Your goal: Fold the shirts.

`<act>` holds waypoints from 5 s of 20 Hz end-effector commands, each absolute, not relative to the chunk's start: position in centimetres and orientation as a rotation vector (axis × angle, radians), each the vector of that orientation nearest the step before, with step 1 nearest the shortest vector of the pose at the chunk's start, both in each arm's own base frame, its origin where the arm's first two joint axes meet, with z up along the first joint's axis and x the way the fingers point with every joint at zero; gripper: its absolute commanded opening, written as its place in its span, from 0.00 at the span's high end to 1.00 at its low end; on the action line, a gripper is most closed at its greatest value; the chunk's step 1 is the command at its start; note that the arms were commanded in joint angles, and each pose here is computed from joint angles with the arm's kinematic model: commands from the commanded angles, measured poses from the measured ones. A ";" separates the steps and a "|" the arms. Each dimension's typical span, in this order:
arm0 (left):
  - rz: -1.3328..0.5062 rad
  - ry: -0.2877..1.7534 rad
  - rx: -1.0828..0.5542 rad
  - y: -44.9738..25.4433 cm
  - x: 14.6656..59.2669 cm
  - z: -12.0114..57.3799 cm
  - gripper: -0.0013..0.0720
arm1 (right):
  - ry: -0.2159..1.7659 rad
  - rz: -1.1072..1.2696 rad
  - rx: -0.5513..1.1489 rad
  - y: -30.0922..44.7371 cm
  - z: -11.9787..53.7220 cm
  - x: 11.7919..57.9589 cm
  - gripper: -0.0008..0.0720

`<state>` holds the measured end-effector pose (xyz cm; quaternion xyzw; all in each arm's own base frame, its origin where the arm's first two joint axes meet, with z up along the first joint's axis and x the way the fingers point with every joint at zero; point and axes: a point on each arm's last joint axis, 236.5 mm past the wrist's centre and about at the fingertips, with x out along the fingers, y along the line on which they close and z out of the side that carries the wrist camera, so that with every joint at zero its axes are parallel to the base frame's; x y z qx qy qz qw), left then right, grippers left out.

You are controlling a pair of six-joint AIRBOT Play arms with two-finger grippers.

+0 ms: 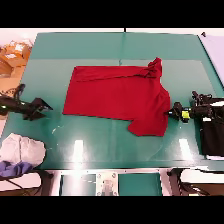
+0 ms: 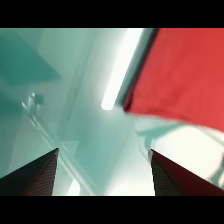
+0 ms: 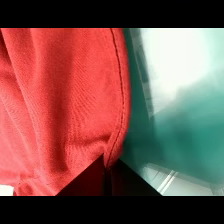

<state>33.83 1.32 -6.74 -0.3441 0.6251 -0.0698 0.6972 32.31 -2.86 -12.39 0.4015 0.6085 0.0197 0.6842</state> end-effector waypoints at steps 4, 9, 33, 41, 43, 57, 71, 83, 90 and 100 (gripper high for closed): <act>-0.225 1.332 -0.886 -5.8 37.1 -10.6 0.14 | 1.366 0.058 0.885 -2.8 -12.4 32.2 0.96; -0.330 1.387 -0.835 -9.5 36.2 -11.3 0.51 | 1.365 0.059 0.882 -2.8 -12.4 32.2 0.96; -0.633 -0.017 0.014 -12.5 24.3 51.6 0.95 | -0.303 0.189 0.166 4.0 53.8 21.7 0.96; -0.536 -0.104 0.042 -12.5 18.8 54.9 0.94 | -0.376 0.024 0.123 3.0 56.2 16.8 0.96; -0.504 0.006 -0.013 -10.8 22.7 51.5 0.95 | -0.233 0.044 0.195 1.7 52.0 20.9 0.96; -0.447 0.833 -0.638 -6.5 49.2 4.7 0.95 | 0.644 0.086 0.614 -2.2 5.1 50.9 0.96; -0.390 0.837 -0.547 -5.8 55.2 0.3 0.94 | 0.805 0.179 0.697 -3.6 0.9 56.8 0.96; -0.368 1.236 -0.414 -5.2 47.6 -5.5 0.95 | 1.128 0.134 0.673 -3.9 -8.7 45.3 0.96; -0.281 1.334 -0.498 -5.3 46.1 -6.1 0.95 | 1.124 0.132 0.674 -3.9 -8.7 45.3 0.96; -0.151 1.396 -0.565 -5.8 45.5 -6.9 0.94 | 1.121 0.129 0.675 -4.0 -8.6 45.4 0.96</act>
